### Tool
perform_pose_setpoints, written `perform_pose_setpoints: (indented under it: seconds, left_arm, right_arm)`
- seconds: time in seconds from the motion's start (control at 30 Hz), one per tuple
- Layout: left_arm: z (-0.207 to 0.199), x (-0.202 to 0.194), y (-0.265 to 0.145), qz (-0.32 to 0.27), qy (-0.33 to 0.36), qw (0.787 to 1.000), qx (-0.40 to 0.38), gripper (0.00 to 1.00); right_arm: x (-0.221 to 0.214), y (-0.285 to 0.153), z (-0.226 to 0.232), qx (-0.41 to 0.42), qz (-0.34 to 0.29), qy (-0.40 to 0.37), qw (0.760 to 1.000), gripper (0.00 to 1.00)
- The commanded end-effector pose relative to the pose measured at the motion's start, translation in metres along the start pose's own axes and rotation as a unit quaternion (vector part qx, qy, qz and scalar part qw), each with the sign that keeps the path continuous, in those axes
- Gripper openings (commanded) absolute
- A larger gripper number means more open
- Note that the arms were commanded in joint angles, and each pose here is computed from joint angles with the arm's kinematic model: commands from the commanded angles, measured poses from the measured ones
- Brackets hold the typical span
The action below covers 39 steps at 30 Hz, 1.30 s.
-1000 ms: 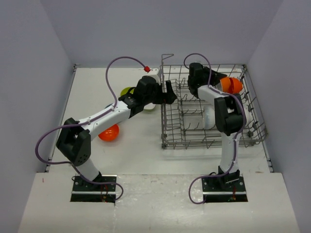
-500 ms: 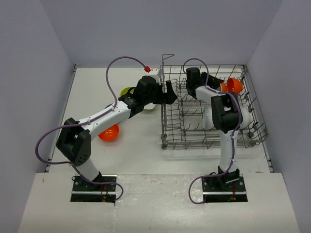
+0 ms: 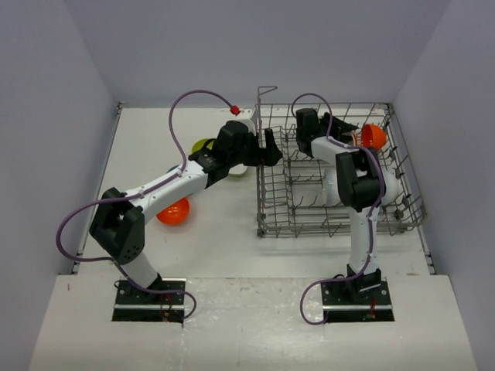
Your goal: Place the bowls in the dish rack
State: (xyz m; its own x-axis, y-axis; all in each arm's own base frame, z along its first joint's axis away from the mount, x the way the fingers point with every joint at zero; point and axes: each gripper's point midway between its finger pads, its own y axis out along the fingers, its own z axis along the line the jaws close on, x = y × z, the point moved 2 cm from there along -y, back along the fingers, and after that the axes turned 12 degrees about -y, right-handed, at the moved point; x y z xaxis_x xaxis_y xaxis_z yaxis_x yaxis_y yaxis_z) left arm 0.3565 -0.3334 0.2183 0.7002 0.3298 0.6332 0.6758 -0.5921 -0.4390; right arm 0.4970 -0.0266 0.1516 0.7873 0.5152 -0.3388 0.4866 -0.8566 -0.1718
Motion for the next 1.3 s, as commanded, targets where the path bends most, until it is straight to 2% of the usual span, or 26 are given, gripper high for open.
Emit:
perform_pose_setpoints:
  seconds: [0.0,0.33,0.4,0.63,0.73,0.8,0.9,0.93,0.97,1.0,1.13,1.17,1.2,1.27]
  left_arm:
    - [-0.005,0.008,0.001,-0.014,0.008,1.0,-0.02,1.0]
    - [-0.007,0.01,-0.002,-0.017,0.007,1.0,-0.023,1.0]
    - [-0.008,0.013,-0.004,-0.021,0.008,0.999,-0.025,1.0]
    - [-0.013,0.018,-0.01,-0.031,0.01,0.999,-0.032,1.0]
    - [-0.013,0.019,-0.014,-0.034,0.009,0.999,-0.03,1.0]
    - [-0.015,0.023,-0.019,-0.04,0.012,0.999,-0.032,1.0]
    - [-0.02,0.031,-0.03,-0.052,0.021,0.998,-0.035,1.0]
    - [-0.023,0.034,-0.034,-0.056,0.025,0.997,-0.039,1.0]
    - [-0.025,0.043,-0.042,-0.074,0.03,0.996,-0.035,1.0]
    - [-0.025,0.046,-0.046,-0.082,0.032,0.996,-0.031,1.0]
    - [-0.027,0.063,-0.071,-0.114,0.044,0.992,-0.02,1.0]
    - [-0.023,0.069,-0.083,-0.129,0.042,0.991,-0.001,1.0]
    - [-0.019,0.071,-0.089,-0.136,0.041,0.99,0.012,1.0]
    - [0.0,0.076,-0.109,-0.163,0.031,0.984,0.063,1.0]
  right_arm:
    - [-0.014,-0.01,-0.034,-0.017,0.011,0.053,0.998,0.49]
    - [-0.016,-0.037,-0.059,-0.021,-0.022,0.081,0.996,0.58]
    - [-0.015,-0.046,-0.068,-0.016,-0.042,0.115,0.992,0.59]
    - [-0.009,-0.076,-0.069,0.053,-0.12,0.161,0.978,0.6]
    - [-0.005,-0.092,-0.067,0.092,-0.153,0.204,0.963,0.61]
    - [-0.005,-0.106,-0.081,0.128,-0.193,0.247,0.941,0.66]
    - [-0.025,-0.126,-0.104,0.17,-0.224,0.325,0.903,0.83]
    - [-0.027,-0.131,-0.105,0.185,-0.234,0.351,0.887,0.92]
    - [-0.044,-0.139,-0.121,0.183,-0.248,0.386,0.869,0.97]
    - [-0.051,-0.143,-0.126,0.188,-0.256,0.406,0.857,0.99]
    - [-0.082,-0.165,-0.14,0.215,-0.302,0.505,0.78,0.99]
    - [-0.102,-0.174,-0.153,0.212,-0.323,0.529,0.755,0.99]
    - [-0.104,-0.178,-0.148,0.225,-0.328,0.552,0.733,0.99]
    - [-0.113,-0.189,-0.147,0.242,-0.353,0.565,0.705,0.99]
